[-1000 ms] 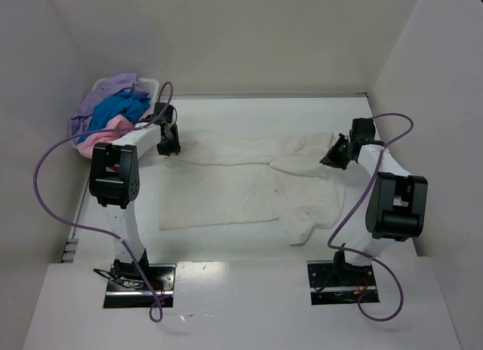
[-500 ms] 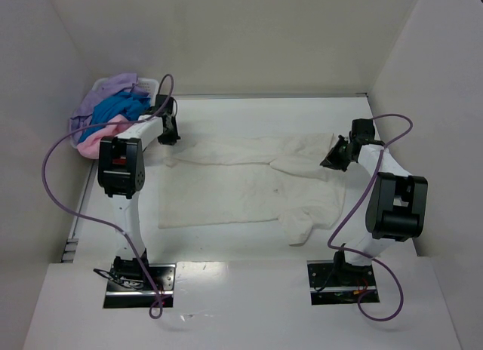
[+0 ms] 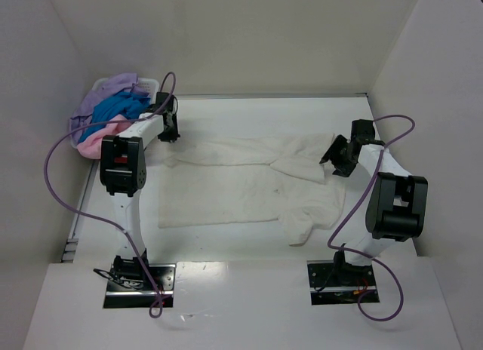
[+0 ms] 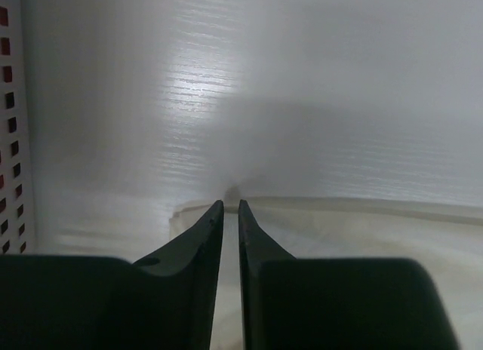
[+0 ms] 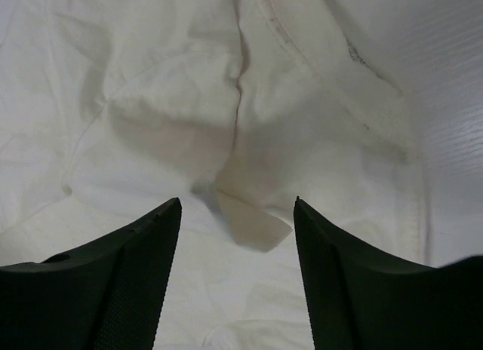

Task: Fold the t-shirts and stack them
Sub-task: Fold the flattened tshirt in 1/3 of the way

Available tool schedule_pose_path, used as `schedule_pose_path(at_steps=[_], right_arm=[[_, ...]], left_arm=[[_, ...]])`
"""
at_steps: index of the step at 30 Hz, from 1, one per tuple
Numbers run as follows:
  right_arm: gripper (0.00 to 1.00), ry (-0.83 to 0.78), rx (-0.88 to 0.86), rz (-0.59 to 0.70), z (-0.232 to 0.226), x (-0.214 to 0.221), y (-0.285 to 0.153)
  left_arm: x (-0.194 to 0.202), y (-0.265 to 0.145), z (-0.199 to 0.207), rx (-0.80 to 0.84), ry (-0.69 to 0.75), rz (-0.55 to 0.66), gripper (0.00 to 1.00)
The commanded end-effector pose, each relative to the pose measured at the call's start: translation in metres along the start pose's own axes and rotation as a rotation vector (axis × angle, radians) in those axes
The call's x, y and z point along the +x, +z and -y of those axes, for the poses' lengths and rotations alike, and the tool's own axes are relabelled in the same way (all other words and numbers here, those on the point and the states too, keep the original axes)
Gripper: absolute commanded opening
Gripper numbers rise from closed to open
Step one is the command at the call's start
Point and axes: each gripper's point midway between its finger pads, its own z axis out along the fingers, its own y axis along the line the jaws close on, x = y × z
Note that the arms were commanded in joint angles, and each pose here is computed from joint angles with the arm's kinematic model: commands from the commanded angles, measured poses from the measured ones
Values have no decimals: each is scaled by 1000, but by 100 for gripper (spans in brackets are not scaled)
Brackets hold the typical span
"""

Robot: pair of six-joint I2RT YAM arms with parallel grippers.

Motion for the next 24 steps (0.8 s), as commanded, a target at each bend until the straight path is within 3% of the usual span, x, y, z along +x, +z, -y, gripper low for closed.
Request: schedule_pose_path(at_steps=[1,3,6,12,17,24], right_arm=[[68,-17,-8,71,-7,-23,-13],[74,-22,-33,90,-15,-30,-19],[74,-25,-117,93,-32,-32,-24],[74,-27,-177,45,-33,-7,-15],[76,-37,-191,37,-44,13,-8],[76,-29,-159,26,-37,21,1]], left_arm=[[-31,-31,9,35,34,88,25],[-41,-47,17,65,47,121,34],[-55,-73,29,106,66,174,42],[-73,-158,111,443,168,290,58],[-31,-190,192,731,290,252,70],[37,-192,264,907,297,119,71]])
